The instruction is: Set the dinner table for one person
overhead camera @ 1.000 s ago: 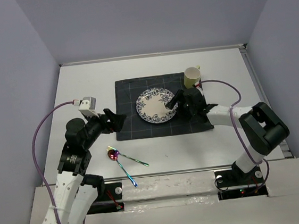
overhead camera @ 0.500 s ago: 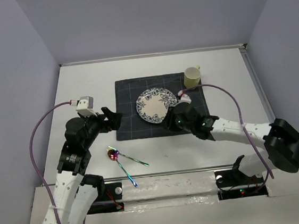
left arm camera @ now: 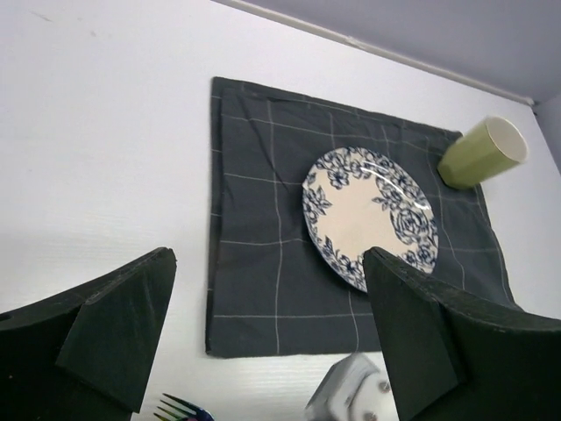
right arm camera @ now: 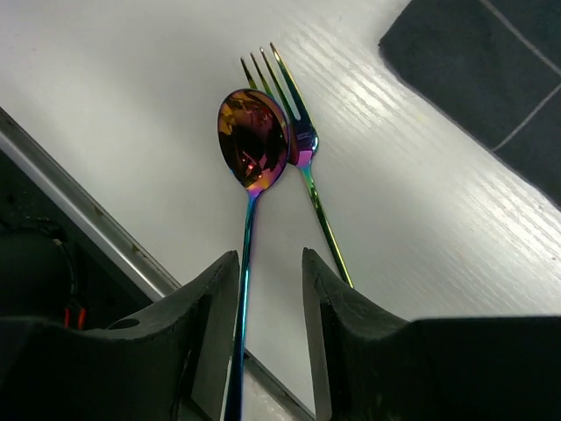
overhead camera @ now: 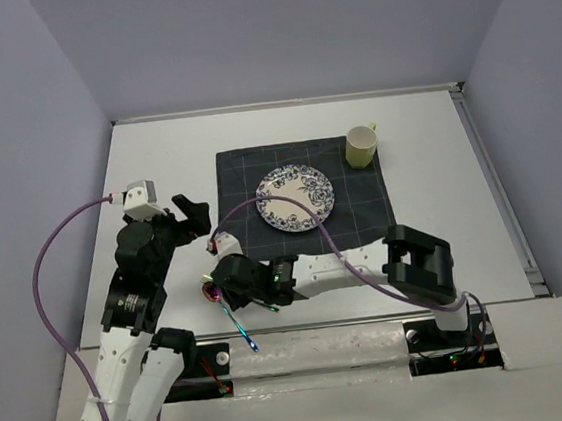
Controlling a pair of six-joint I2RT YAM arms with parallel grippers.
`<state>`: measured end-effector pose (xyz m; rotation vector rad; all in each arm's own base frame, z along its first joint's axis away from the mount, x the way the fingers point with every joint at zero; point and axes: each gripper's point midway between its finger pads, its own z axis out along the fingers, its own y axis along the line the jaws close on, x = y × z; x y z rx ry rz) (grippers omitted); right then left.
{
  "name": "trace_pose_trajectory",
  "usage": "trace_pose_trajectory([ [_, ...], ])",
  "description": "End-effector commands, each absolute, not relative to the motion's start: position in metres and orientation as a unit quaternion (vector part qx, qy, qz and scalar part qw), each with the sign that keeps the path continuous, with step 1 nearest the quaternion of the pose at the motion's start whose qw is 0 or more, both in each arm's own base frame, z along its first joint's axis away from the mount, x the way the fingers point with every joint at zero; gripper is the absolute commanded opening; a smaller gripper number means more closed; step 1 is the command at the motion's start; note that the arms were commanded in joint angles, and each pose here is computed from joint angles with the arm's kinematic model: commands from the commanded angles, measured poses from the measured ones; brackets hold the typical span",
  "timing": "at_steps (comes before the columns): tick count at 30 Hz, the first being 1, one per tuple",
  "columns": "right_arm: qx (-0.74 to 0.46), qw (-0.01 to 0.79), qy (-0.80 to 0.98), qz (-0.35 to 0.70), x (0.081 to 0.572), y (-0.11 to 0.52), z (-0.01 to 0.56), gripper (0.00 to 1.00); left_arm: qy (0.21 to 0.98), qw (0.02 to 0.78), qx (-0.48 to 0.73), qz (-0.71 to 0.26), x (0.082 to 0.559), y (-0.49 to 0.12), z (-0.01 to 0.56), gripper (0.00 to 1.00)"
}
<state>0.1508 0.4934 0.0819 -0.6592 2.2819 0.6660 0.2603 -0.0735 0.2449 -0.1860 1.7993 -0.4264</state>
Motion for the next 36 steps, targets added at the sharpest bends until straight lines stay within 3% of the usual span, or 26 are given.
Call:
trace_pose_trajectory([
  [1, -0.285, 0.341, 0.867, 0.226, 0.145, 0.506, 0.082, 0.42, 0.743, 0.635, -0.156, -0.143, 0.264, -0.043, 0.274, 0.99],
  [12, -0.318, 0.313, 0.875, 0.187, 0.117, 0.524, 0.044, 0.36, 0.691, 0.642, -0.332, -0.036, 0.242, 0.025, 0.287, 0.99],
  [15, -0.322, 0.306, 0.879, 0.172, 0.112, 0.522, 0.033, 0.29, 0.686, 0.647, -0.33, -0.041, 0.24, 0.026, 0.291, 0.99],
  [20, -0.328, 0.312, 0.876, 0.168, 0.106, 0.53, 0.034, 0.01, 0.687, 0.649, -0.323, -0.045, 0.24, 0.024, 0.292, 0.99],
  [23, -0.321, 0.321, 0.877, 0.16, 0.11, 0.528, 0.04, 0.0, 0.69, 0.647, -0.321, -0.044, 0.242, 0.022, 0.291, 0.99],
  [30, -0.257, 0.412, 0.854, 0.186, 0.136, 0.522, 0.124, 0.0, 0.684, 0.649, -0.33, -0.052, 0.241, 0.023, 0.295, 0.99],
  [36, -0.185, 0.46, 0.85, 0.178, 0.19, 0.468, 0.17, 0.0, 0.69, 0.651, -0.31, -0.065, 0.241, 0.016, 0.298, 0.99],
])
